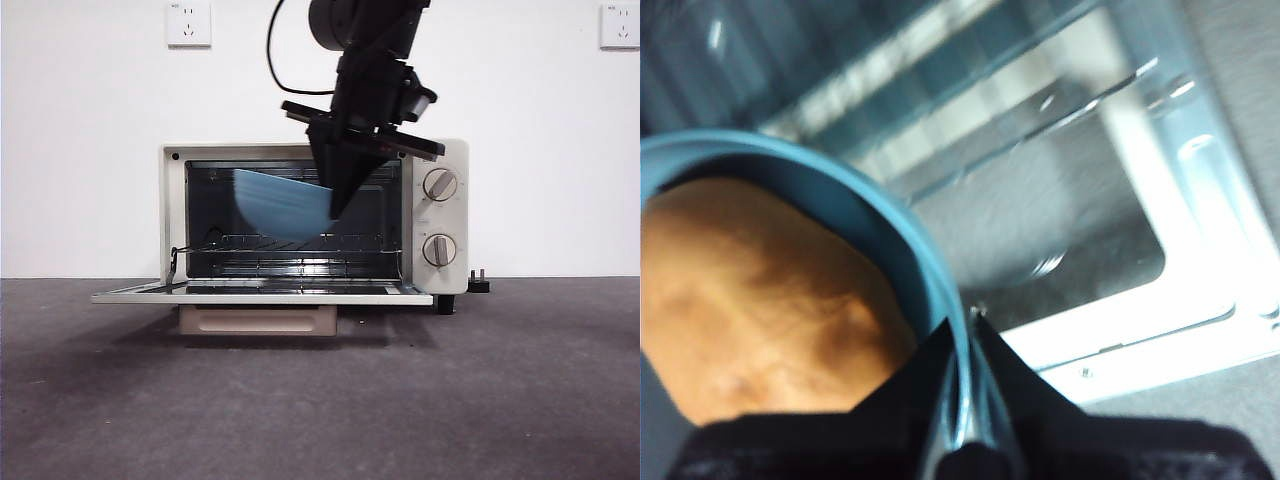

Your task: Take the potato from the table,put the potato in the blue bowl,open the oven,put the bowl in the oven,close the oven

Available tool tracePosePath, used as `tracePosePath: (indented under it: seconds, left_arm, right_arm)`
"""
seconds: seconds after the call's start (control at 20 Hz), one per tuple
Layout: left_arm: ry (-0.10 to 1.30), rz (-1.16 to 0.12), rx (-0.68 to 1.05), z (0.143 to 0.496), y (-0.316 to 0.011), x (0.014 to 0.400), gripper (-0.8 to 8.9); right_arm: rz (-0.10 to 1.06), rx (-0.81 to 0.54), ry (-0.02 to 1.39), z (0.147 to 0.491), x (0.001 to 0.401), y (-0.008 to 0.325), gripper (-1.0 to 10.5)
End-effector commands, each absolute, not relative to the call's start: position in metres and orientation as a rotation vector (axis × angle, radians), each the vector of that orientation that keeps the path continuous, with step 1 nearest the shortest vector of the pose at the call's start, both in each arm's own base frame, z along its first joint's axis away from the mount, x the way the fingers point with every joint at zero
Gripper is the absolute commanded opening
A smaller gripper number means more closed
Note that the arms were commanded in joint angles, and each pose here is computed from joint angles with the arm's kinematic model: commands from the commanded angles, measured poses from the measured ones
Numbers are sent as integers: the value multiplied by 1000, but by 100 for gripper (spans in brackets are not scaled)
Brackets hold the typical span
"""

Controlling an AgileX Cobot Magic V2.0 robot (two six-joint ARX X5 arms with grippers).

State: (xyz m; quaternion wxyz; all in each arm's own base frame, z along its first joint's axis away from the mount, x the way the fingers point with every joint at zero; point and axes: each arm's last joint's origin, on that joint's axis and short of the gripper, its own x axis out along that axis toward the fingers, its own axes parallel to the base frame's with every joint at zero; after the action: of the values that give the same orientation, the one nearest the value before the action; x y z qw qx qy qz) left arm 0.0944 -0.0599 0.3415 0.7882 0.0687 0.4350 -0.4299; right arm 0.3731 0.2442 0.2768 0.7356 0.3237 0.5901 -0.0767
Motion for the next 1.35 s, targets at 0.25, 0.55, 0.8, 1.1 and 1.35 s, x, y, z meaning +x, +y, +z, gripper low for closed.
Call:
tracePosePath:
  seconds: [0.25, 0.55, 0.8, 1.1, 1.35]
  left_arm:
    - [950, -935, 145, 339, -61, 95, -6]
    - [955, -935, 145, 339, -61, 96, -6]
    - [955, -934, 145, 339, -61, 96, -6]
    - [971, -931, 141, 338, -61, 95, -6]
    - [986, -926, 132, 337, -60, 94, -6]
  right_arm:
    - [-311, 846, 1227, 275, 385, 233, -12]
    - [-385, 854, 1163, 274, 388, 228, -11]
    - [-414, 835, 1131, 274, 389, 227, 1]
    - [-418, 831, 1121, 267, 393, 229, 11]
    - [-395, 848, 1093, 269, 396, 230, 135]
